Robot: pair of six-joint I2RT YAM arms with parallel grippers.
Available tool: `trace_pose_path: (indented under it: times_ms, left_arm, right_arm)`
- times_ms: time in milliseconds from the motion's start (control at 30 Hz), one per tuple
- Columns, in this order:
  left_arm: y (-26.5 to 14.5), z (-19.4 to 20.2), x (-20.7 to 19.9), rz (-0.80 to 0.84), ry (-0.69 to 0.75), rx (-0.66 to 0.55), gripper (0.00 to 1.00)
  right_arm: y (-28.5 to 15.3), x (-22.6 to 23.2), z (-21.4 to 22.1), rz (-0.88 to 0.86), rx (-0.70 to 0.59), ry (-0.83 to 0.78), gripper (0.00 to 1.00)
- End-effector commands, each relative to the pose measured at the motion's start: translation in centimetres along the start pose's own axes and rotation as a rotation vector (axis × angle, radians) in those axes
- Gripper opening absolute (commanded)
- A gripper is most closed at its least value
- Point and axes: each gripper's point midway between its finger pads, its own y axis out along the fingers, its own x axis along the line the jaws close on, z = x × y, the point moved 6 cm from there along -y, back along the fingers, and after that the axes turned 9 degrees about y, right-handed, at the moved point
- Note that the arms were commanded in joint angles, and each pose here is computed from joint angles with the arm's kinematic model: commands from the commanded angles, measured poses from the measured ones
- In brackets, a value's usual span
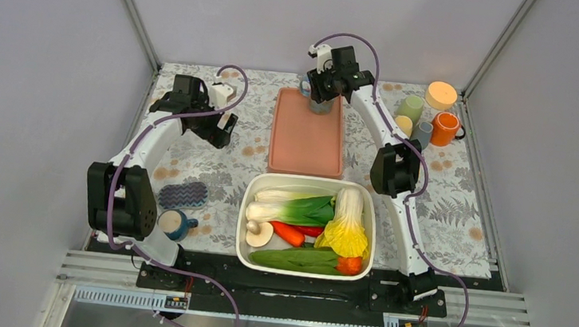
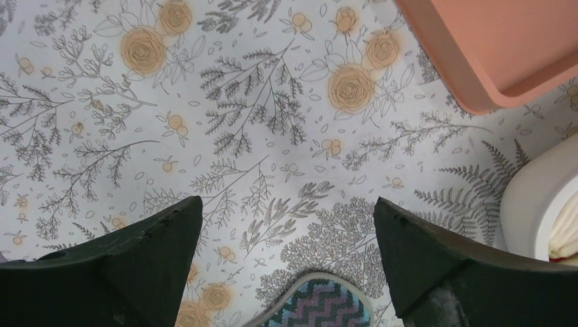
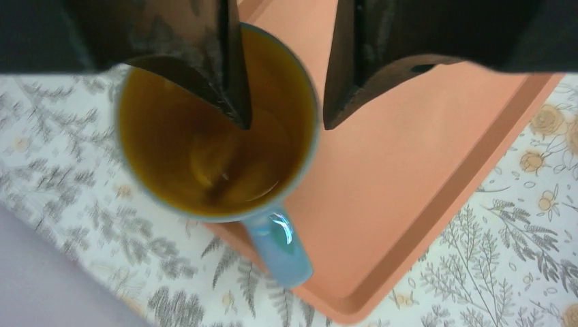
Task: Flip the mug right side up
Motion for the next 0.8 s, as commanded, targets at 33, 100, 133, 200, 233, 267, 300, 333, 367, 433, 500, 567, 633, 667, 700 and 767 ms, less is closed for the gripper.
trace_pose_path:
  times_ms: [33, 100, 133, 200, 233, 267, 300, 333, 367, 433, 500, 567, 633, 667, 700, 767]
  left_arm:
    - [-1.4, 0.1, 0.1, 0.016, 0.084, 0.035, 0.99]
    - [-1.6, 0.3, -0.1, 0.031, 0.100, 0.050, 0.99]
    - [-1.8, 0.4, 0.0, 0.028, 0.108, 0.054, 0.99]
    - [-2.1, 0.5, 0.1, 0.019, 0.119, 0.065, 0.99]
    - [-2.3, 0.6, 0.2, 0.015, 0.123, 0.068, 0.99]
    - [-2.4, 0.7, 0.2, 0.014, 0.125, 0.070, 0.99]
    - [-2.5, 0.8, 0.3, 0.010, 0.125, 0.074, 0.99]
    - [-2.7, 0.8, 0.4, 0.007, 0.124, 0.073, 0.99]
    - [-2.8, 0.9, 0.5, 0.003, 0.123, 0.074, 0.99]
    - [-2.9, 1.0, 0.6, -0.001, 0.117, 0.074, 0.99]
    - [-3.0, 1.0, 0.6, -0.004, 0.113, 0.071, 0.99]
    - [-3.0, 1.0, 0.5, -0.001, 0.110, 0.070, 0.99]
    - [-3.2, 0.9, 0.6, -0.004, 0.106, 0.065, 0.99]
    - [-3.2, 0.9, 0.6, -0.005, 0.107, 0.064, 0.99]
    - [-3.2, 0.8, 0.6, -0.004, 0.108, 0.064, 0.99]
    - [-3.3, 0.9, 0.6, -0.006, 0.114, 0.067, 0.99]
  right_arm:
    - [-0.8, 0.1, -3.5, 0.009, -0.141, -0.019, 0.60]
    - [-1.1, 0.1, -4.1, 0.016, -0.160, -0.024, 0.62]
    - [-1.3, 0.0, -4.2, 0.021, -0.165, -0.029, 0.62]
    - [-1.5, -0.1, -4.3, 0.029, -0.165, -0.044, 0.61]
    - [-1.5, -0.2, -4.2, 0.036, -0.160, -0.052, 0.60]
    - [-1.3, -0.4, -3.9, 0.045, -0.150, -0.060, 0.57]
    - [-1.1, -0.5, -3.4, 0.051, -0.134, -0.070, 0.55]
    - [-0.9, -0.6, -2.9, 0.053, -0.118, -0.079, 0.51]
    - [-0.7, -0.8, -2.4, 0.062, -0.098, -0.083, 0.48]
    - [-0.4, -1.4, -1.7, 0.103, -0.070, -0.083, 0.45]
    - [-0.5, -2.3, -1.5, 0.190, -0.062, -0.066, 0.42]
    - [-0.9, -2.8, -1.7, 0.238, -0.065, -0.058, 0.41]
    - [-1.3, -3.0, -2.0, 0.267, -0.078, -0.048, 0.42]
    - [-1.5, -2.9, -2.2, 0.268, -0.086, -0.045, 0.42]
    - [-1.7, -3.0, -2.4, 0.273, -0.092, -0.041, 0.43]
    - [-2.1, -3.1, -2.7, 0.291, -0.105, -0.031, 0.43]
